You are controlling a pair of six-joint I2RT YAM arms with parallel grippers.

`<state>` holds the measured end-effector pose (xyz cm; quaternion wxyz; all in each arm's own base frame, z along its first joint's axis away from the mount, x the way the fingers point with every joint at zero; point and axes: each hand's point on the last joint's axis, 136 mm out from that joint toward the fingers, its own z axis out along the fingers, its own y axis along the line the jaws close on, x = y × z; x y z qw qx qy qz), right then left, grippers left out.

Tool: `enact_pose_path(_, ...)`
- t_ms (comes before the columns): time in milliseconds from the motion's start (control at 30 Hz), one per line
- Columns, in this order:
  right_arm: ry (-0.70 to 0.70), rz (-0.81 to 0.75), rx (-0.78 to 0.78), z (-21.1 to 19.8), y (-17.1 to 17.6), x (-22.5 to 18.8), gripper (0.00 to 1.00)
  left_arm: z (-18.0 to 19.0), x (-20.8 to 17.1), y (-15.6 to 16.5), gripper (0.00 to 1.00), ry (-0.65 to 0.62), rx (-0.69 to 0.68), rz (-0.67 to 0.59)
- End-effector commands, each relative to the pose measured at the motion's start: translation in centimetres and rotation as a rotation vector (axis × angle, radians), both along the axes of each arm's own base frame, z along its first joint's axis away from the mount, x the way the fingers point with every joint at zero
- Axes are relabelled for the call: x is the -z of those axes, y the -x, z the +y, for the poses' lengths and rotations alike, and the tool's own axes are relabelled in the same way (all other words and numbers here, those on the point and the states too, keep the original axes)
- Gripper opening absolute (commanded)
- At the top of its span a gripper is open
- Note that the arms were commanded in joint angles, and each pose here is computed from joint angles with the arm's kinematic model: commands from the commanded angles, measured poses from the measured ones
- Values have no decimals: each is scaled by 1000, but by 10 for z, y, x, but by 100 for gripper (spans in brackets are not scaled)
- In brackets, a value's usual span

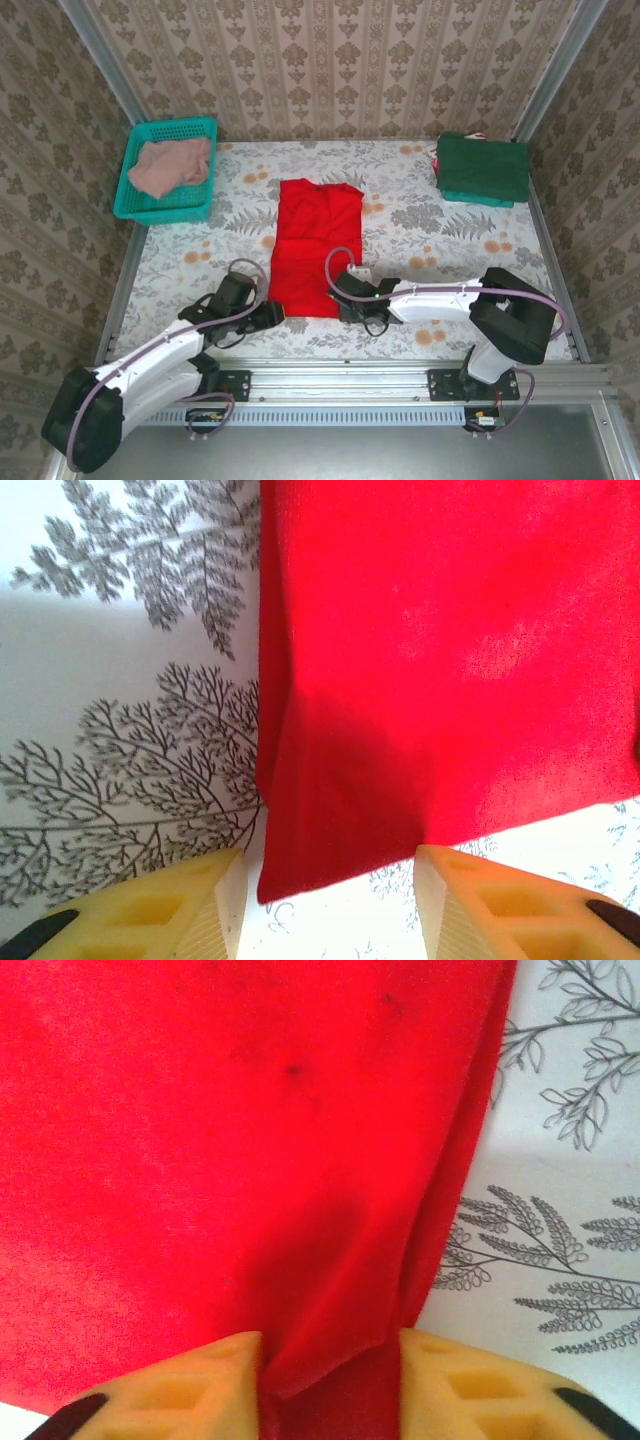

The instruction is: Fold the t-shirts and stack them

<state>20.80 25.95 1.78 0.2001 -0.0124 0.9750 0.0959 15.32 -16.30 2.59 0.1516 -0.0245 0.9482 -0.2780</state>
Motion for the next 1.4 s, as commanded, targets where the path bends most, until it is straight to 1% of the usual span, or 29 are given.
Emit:
enact_pose_path(0,41,22,19,-6,4,7,30,-3,2,2,48,10,-13,18)
enact_pose_path(67,29,12,23,-6,3,2,23,-6,3,-3,47,4,-6,10)
enact_pose_path(133,11,0,15,-5,3,-2,16,-9,3,-8,42,-3,0,11)
enact_pose_path(200,7,-11,11,-6,2,-6,11,-12,0,-12,33,-3,4,4)
enact_pose_path(267,2,-28,15,-6,0,-12,6,-16,-7,-18,28,6,7,-21)
enact_pose_path(333,-11,-45,13,-3,-4,-20,2,-19,-15,-23,18,21,4,-40)
enact_pose_path(433,-24,-78,10,0,-9,-39,0,-28,-31,-27,6,63,20,-62)
enact_pose_path(533,-43,-124,16,0,-16,-62,0,-30,-54,-33,0,78,25,-105)
enact_pose_path(667,-82,-170,25,-1,-30,-90,0,-29,-88,-45,0,73,25,-173)
enact_pose_path(800,-116,-210,36,0,-54,-119,0,-30,-114,-70,0,82,21,-206)
enact_pose_path(933,-147,-255,61,-5,-90,-151,0,-28,-142,-106,0,99,9,-236)
enact_pose_path(1067,-165,-298,86,-11,-131,-177,0,-19,-170,-152,0,112,-20,-286)
enact_pose_path(1200,-182,-296,110,-16,-173,-188,0,-21,-180,-195,0,135,-18,-289)
enact_pose_path(1300,-193,-287,128,-21,-200,-188,0,-25,-175,-229,0,147,-6,-268)
enact_pose_path(1367,-191,-284,143,-25,-219,-187,0,-29,-166,-252,0,173,2,-229)
